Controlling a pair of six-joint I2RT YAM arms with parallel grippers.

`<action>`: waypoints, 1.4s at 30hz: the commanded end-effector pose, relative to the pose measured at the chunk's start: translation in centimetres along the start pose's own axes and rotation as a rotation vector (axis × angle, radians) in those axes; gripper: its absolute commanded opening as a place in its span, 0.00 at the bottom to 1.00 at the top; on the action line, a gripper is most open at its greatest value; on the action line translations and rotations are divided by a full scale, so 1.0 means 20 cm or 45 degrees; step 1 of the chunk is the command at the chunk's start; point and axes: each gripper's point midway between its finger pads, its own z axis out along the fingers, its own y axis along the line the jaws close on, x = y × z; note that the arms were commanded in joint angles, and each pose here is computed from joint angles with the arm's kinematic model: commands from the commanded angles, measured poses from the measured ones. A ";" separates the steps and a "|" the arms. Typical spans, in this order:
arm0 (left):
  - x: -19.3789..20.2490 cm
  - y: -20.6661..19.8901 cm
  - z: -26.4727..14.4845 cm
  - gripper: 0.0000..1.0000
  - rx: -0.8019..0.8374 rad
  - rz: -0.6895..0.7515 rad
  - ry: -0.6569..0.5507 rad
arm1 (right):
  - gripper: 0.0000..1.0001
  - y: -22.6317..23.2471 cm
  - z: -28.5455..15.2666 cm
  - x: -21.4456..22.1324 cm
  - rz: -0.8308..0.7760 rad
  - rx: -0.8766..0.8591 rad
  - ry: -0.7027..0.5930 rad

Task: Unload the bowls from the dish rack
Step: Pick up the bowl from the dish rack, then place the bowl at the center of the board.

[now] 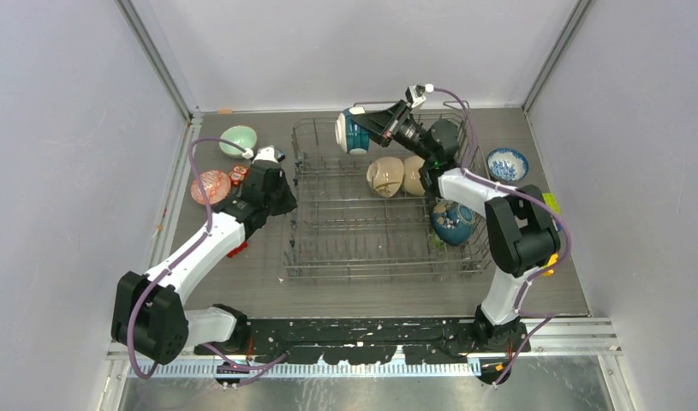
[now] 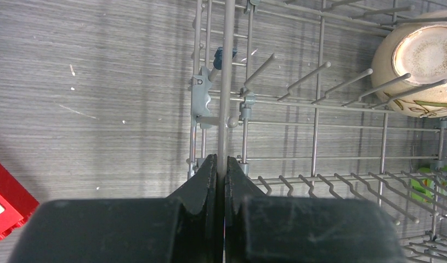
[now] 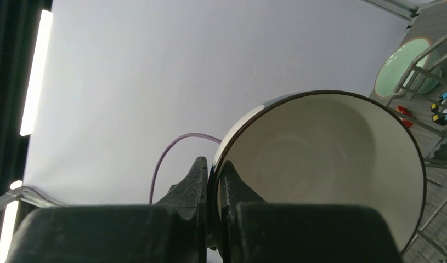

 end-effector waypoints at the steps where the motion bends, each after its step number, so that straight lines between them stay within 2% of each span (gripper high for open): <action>1: 0.11 0.17 -0.08 0.00 -0.193 -0.056 0.108 | 0.01 0.46 -0.01 0.06 -0.310 -0.139 0.034; 4: 0.07 0.14 -0.14 0.04 -0.156 -0.055 0.091 | 0.01 0.49 -0.04 0.09 -0.433 -0.050 0.048; 7: 0.02 0.12 -0.22 0.21 -0.116 -0.050 0.052 | 0.01 0.50 -0.08 0.14 -0.551 0.063 0.080; 11: -0.03 0.07 -0.32 0.50 -0.034 -0.043 0.005 | 0.01 0.52 -0.13 0.25 -0.756 0.240 0.170; 14: -0.06 0.03 -0.40 0.62 0.033 -0.053 -0.027 | 0.01 0.55 -0.17 0.32 -0.865 0.313 0.215; 17: -0.08 -0.01 -0.44 0.68 0.089 -0.064 -0.041 | 0.01 0.56 -0.21 0.37 -0.918 0.378 0.266; 23: -0.15 -0.03 -0.52 0.71 0.113 -0.066 -0.077 | 0.01 0.62 -0.30 0.42 -1.090 0.467 0.345; 31: -0.28 -0.08 -0.69 0.73 0.231 -0.062 -0.283 | 0.01 0.62 -0.54 0.57 -1.454 0.628 0.452; 35: -0.31 -0.17 -0.76 0.81 0.394 -0.012 -0.355 | 0.01 0.59 -0.65 0.63 -1.580 0.727 0.485; 37: -0.30 -0.27 -0.80 0.81 0.540 0.035 -0.337 | 0.01 0.59 -0.68 0.69 -1.682 0.745 0.547; 42: -0.31 -0.41 -0.90 0.82 0.731 0.110 -0.295 | 0.01 0.60 -0.71 0.82 -1.926 0.750 0.705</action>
